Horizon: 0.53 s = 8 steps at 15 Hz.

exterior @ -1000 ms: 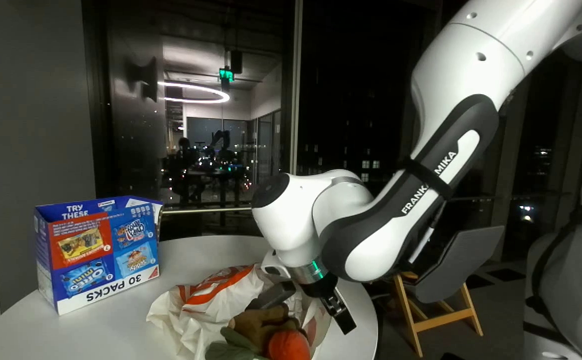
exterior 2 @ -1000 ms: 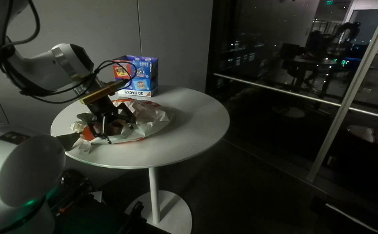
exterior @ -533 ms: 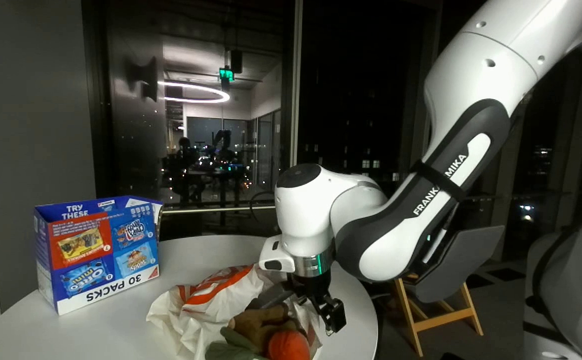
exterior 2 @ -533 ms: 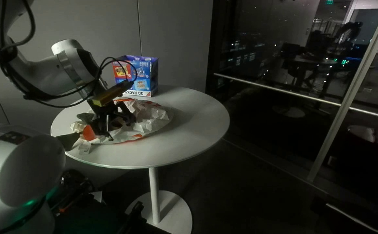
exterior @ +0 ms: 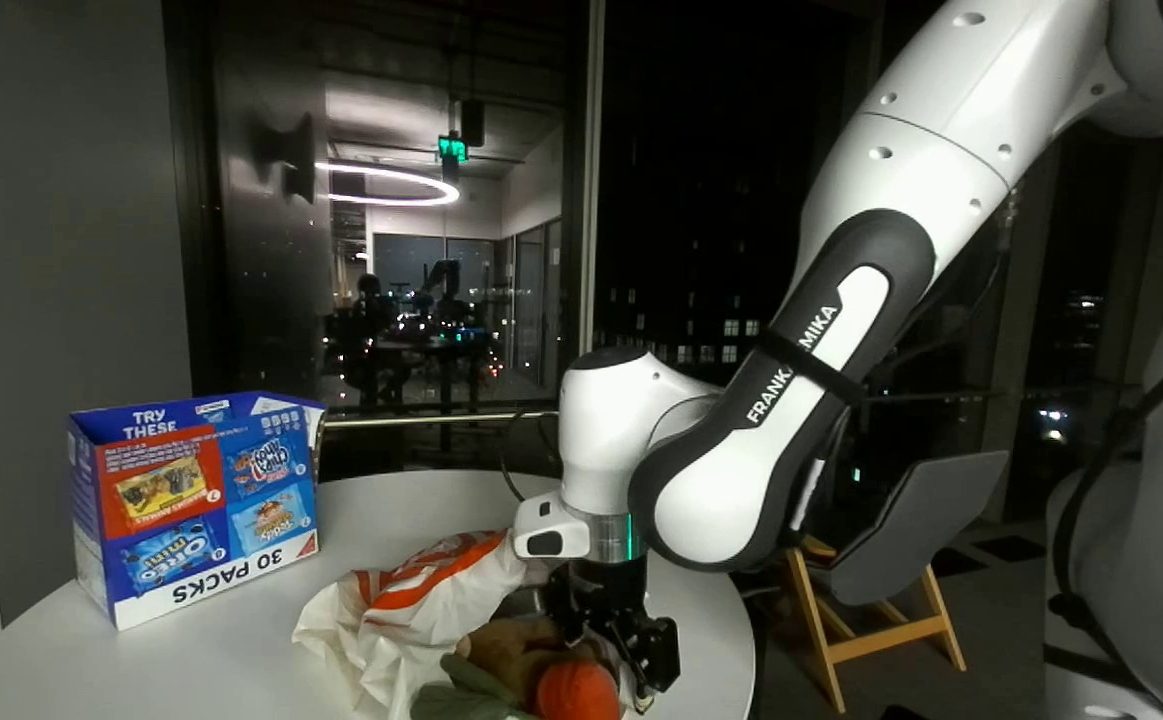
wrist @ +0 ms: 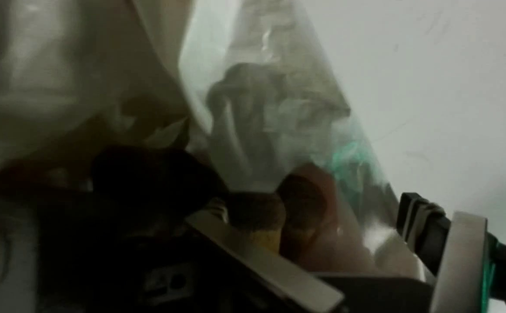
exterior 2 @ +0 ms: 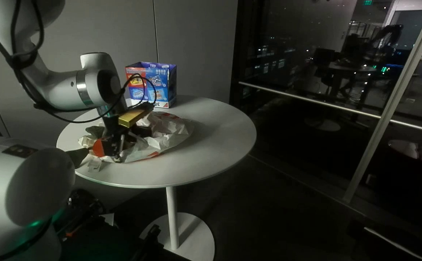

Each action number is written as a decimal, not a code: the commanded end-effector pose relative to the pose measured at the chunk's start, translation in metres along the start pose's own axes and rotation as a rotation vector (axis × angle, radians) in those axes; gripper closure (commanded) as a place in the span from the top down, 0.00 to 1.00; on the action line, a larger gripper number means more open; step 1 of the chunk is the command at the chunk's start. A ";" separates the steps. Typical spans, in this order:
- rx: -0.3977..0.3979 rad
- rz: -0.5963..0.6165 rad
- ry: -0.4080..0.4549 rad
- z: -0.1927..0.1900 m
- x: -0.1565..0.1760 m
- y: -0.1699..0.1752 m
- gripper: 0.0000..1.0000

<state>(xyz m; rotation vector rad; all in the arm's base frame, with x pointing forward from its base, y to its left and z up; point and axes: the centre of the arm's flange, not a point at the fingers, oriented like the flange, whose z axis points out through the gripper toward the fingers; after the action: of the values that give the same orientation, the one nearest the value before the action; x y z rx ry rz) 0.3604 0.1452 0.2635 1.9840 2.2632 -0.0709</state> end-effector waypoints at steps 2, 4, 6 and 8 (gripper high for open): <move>0.096 0.037 -0.106 0.008 -0.010 -0.018 0.75; 0.091 0.065 -0.130 0.008 -0.008 -0.020 0.66; 0.077 0.101 -0.127 0.006 -0.006 -0.019 0.49; 0.062 0.133 -0.142 0.002 -0.003 -0.018 0.34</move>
<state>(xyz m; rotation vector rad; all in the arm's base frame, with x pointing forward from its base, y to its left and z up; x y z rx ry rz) 0.3504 0.1381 0.2546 2.0584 2.1392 -0.2610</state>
